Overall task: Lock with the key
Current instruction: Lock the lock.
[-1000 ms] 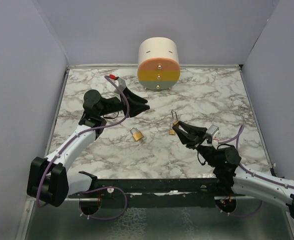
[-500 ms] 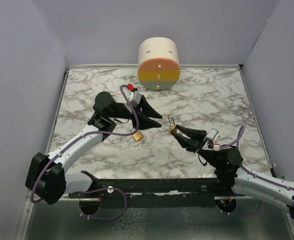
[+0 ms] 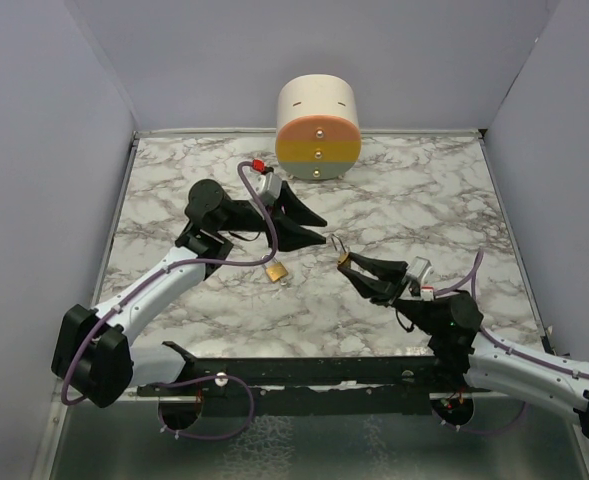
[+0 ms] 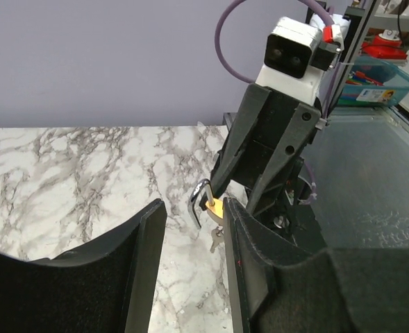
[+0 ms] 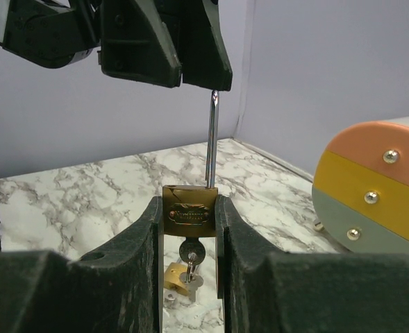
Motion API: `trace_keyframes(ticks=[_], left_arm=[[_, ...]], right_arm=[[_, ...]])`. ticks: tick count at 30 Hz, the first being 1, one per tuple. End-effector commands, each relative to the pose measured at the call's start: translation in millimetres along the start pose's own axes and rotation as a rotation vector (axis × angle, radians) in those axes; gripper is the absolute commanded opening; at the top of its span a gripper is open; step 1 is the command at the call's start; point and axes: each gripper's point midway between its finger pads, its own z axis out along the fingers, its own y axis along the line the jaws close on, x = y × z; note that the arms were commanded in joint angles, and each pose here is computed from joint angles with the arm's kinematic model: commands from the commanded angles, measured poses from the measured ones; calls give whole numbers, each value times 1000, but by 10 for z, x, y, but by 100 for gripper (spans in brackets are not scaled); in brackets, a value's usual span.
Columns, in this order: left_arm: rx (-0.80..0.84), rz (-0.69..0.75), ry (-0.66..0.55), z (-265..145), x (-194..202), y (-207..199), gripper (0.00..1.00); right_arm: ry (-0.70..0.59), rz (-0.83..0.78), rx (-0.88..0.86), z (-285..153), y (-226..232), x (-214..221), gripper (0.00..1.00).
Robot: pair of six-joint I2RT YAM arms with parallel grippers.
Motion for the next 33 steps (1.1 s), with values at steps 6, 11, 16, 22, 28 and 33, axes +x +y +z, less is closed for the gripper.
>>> trace_keyframes(ticks=[6, 11, 16, 22, 28, 33], left_arm=[[-30, -10, -26, 81, -80, 107, 39], [-26, -24, -18, 83, -22, 108, 39], [-19, -38, -9, 83, 40, 92, 39], [-2, -58, 4, 86, 114, 71, 36], [1, -68, 9, 94, 154, 63, 36], [7, -74, 12, 119, 163, 66, 32]], right_arm=[[-32, -10, -19, 73, 14, -133, 1], [-34, -6, -14, 87, 7, -144, 1], [-41, -5, -3, 100, -13, -165, 1], [-66, -3, 27, 93, -67, -212, 1], [-88, 0, 55, 87, -116, -262, 1], [-84, 2, 58, 103, -121, -255, 1]])
